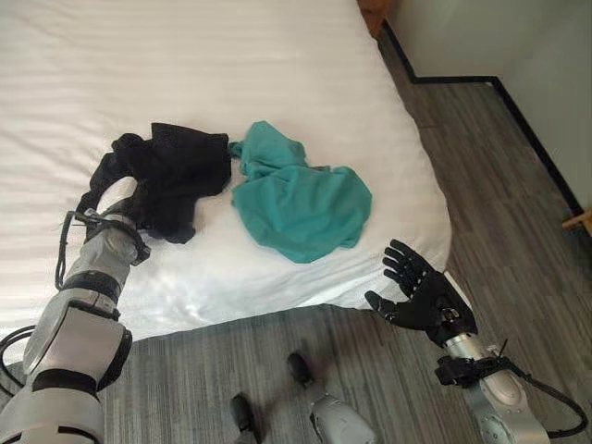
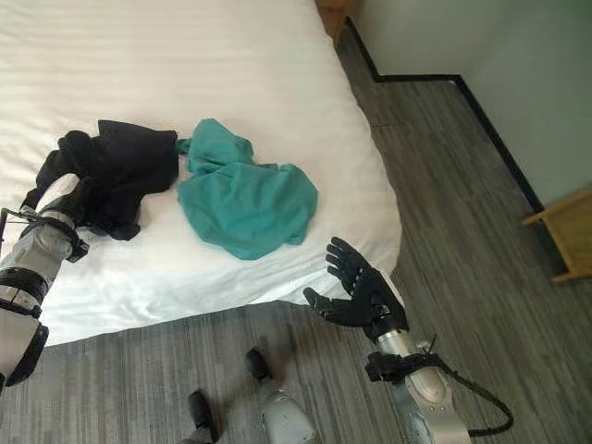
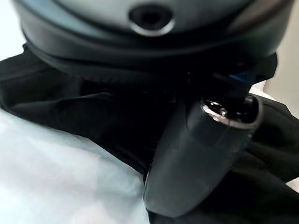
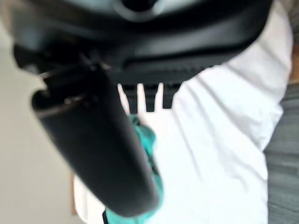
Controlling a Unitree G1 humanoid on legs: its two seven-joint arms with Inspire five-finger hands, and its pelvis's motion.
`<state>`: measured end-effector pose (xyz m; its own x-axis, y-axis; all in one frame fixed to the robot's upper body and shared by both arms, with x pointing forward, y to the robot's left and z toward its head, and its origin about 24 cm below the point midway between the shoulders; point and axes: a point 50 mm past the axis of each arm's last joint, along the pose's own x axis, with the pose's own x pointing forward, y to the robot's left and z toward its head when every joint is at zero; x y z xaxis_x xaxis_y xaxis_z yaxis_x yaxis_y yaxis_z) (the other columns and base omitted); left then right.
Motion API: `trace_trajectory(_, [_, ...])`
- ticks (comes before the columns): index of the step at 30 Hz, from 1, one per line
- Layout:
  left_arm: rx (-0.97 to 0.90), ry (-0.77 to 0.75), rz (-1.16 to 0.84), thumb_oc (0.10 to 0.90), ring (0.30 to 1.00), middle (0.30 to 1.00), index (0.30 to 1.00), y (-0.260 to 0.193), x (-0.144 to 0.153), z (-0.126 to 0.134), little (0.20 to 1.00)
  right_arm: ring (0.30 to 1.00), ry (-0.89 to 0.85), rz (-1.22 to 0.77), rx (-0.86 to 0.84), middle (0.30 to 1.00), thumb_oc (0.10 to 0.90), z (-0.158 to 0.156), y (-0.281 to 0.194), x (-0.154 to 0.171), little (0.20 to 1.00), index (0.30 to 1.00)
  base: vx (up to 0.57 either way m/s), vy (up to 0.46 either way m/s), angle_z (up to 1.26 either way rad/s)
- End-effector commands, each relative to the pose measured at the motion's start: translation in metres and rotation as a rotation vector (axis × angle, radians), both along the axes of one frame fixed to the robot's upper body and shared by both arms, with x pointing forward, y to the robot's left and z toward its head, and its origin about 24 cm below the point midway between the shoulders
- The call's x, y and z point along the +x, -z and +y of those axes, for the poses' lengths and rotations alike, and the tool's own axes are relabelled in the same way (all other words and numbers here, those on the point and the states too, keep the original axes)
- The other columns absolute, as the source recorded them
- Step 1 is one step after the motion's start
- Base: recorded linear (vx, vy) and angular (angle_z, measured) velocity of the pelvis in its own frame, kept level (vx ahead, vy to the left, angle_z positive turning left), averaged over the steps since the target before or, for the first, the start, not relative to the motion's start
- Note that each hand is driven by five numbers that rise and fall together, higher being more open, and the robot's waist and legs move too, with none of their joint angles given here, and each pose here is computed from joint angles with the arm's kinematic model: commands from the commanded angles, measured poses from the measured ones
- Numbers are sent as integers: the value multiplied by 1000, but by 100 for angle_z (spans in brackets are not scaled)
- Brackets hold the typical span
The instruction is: Pick up bed clothes into laundry basket.
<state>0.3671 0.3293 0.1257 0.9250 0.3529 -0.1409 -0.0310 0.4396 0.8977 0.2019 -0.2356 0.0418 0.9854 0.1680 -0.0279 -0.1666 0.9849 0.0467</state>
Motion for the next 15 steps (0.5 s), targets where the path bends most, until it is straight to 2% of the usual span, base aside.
trace_trajectory(1, [36,-1,164,800,900,900,900,19,-6,1,900,900,10,-334,17,900,800,-12,-68,26,900,900,32,-19,-22])
trace_trajectory(2, [43,-6,177,587,580,580,580,21,-8,3,580,900,9,-345,14,900,800,-12,-71,27,900,900,14,-19,-15])
trace_trajectory(3, [54,0,176,447,371,371,371,19,-7,3,371,900,12,-353,13,900,800,-13,-73,27,900,900,49,-8,-12])
trace_trajectory(4, [59,-8,162,400,300,300,300,16,-7,5,300,900,8,-359,14,900,800,-13,-74,28,900,900,42,-12,-8])
trace_trajectory(6, [36,12,93,400,300,300,300,2,-1,2,300,900,-8,-374,9,900,800,-10,-77,28,900,900,34,-28,-2])
trace_trajectory(9, [-141,59,-104,400,300,300,300,-20,12,-16,300,900,-14,-379,-62,900,800,-13,-81,28,900,900,35,-27,3])
trace_trajectory(10, [-141,59,-104,400,300,300,300,-20,12,-16,300,900,-14,-379,-62,900,800,-13,-81,28,900,900,73,-21,11])
trace_trajectory(11, [-398,151,-349,400,300,300,300,-44,22,-42,300,900,10,-448,-145,900,800,-24,-103,36,900,900,65,-10,6])
trace_trajectory(13, [-545,291,-574,400,300,300,300,-74,19,-66,300,900,46,-501,-184,900,800,-32,-118,42,900,900,40,-11,19])
trace_trajectory(15, [-721,460,-776,400,300,300,300,-97,-1,-89,300,900,74,-503,-223,900,800,-40,-121,44,900,900,16,-13,51])
